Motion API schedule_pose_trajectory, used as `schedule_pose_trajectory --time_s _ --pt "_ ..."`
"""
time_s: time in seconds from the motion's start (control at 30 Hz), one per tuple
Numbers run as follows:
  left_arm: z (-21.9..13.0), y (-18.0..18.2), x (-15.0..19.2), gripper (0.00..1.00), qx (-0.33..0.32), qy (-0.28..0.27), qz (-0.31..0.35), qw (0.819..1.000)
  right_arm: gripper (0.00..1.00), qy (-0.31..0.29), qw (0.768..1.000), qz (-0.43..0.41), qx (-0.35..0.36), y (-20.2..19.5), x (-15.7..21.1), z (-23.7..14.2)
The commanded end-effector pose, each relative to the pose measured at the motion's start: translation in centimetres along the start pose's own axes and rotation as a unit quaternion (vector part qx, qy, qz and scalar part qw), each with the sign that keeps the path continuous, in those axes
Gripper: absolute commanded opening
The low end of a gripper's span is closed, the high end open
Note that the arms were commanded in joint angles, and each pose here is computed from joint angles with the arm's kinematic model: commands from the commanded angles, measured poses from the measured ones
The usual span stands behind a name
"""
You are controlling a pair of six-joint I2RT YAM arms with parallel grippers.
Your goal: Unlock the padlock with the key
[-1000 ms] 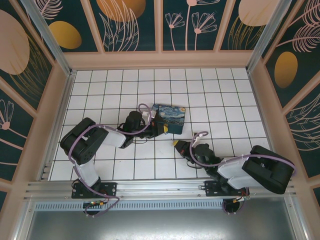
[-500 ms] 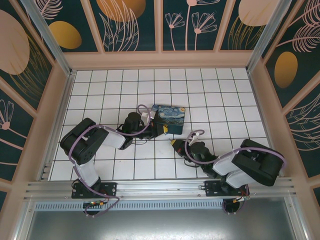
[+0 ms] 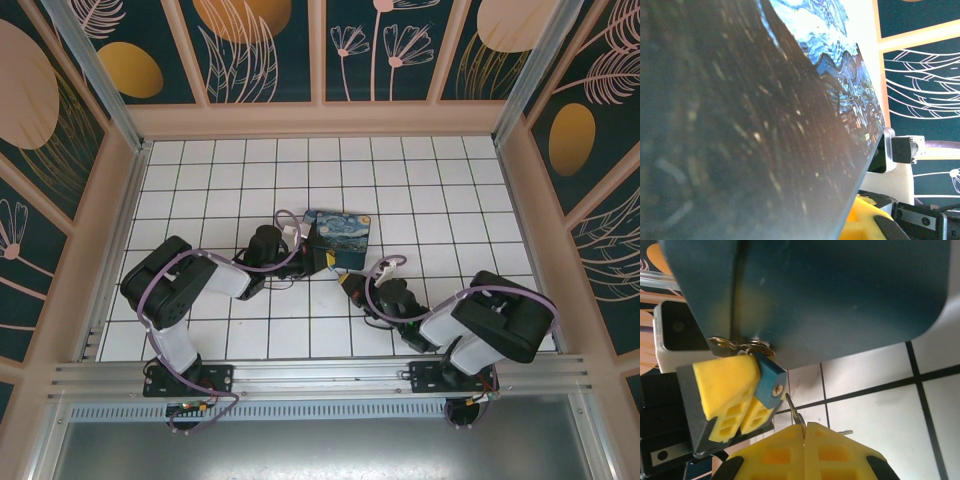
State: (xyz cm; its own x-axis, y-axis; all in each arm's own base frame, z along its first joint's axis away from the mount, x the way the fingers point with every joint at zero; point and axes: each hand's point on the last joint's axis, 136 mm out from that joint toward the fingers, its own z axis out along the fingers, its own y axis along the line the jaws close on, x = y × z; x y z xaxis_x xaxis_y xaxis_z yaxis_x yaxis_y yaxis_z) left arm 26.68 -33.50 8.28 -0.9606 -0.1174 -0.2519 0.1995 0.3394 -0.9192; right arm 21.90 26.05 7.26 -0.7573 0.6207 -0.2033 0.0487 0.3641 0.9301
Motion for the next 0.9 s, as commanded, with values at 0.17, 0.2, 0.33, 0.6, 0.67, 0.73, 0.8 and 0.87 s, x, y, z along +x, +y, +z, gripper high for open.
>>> schedule_pose_trajectory --time_s 0.17,0.2,0.33,0.6,0.67,0.73,0.8,0.87 --pt "-0.3 -2.2 -0.4 0.00 0.037 -0.003 0.033 0.999 0.00 0.001 0.999 -0.002 -0.036 2.4 -0.6 0.8" --pt "-0.3 -2.2 -0.4 0.00 0.037 -0.004 0.034 0.999 0.00 0.001 0.999 -0.003 -0.036 2.5 -0.6 0.8" --pt "-0.2 -2.1 -0.4 0.00 0.036 -0.002 0.034 0.999 0.00 0.000 0.999 -0.003 -0.038 2.6 -0.7 0.8" --pt "-0.4 -2.7 -0.2 0.00 0.048 0.002 0.029 0.998 0.00 -0.017 0.998 -0.005 -0.052 3.0 -1.5 0.4" --pt "-0.5 -3.2 -0.1 0.00 0.058 0.004 0.022 0.998 0.00 -0.024 0.997 -0.010 -0.066 3.4 -2.0 0.1" --pt "-0.7 -3.9 0.0 0.00 0.072 0.006 0.016 0.997 0.00 -0.028 0.997 -0.014 -0.076 3.8 -2.3 -0.1" --pt "-0.9 -4.5 0.1 0.00 0.083 0.009 0.008 0.996 0.00 -0.027 0.996 -0.021 -0.085 4.3 -2.4 -0.1" --pt "-1.1 -5.0 0.1 0.00 0.092 0.010 0.005 0.996 0.00 -0.024 0.995 -0.027 -0.090 4.6 -2.4 -0.1"
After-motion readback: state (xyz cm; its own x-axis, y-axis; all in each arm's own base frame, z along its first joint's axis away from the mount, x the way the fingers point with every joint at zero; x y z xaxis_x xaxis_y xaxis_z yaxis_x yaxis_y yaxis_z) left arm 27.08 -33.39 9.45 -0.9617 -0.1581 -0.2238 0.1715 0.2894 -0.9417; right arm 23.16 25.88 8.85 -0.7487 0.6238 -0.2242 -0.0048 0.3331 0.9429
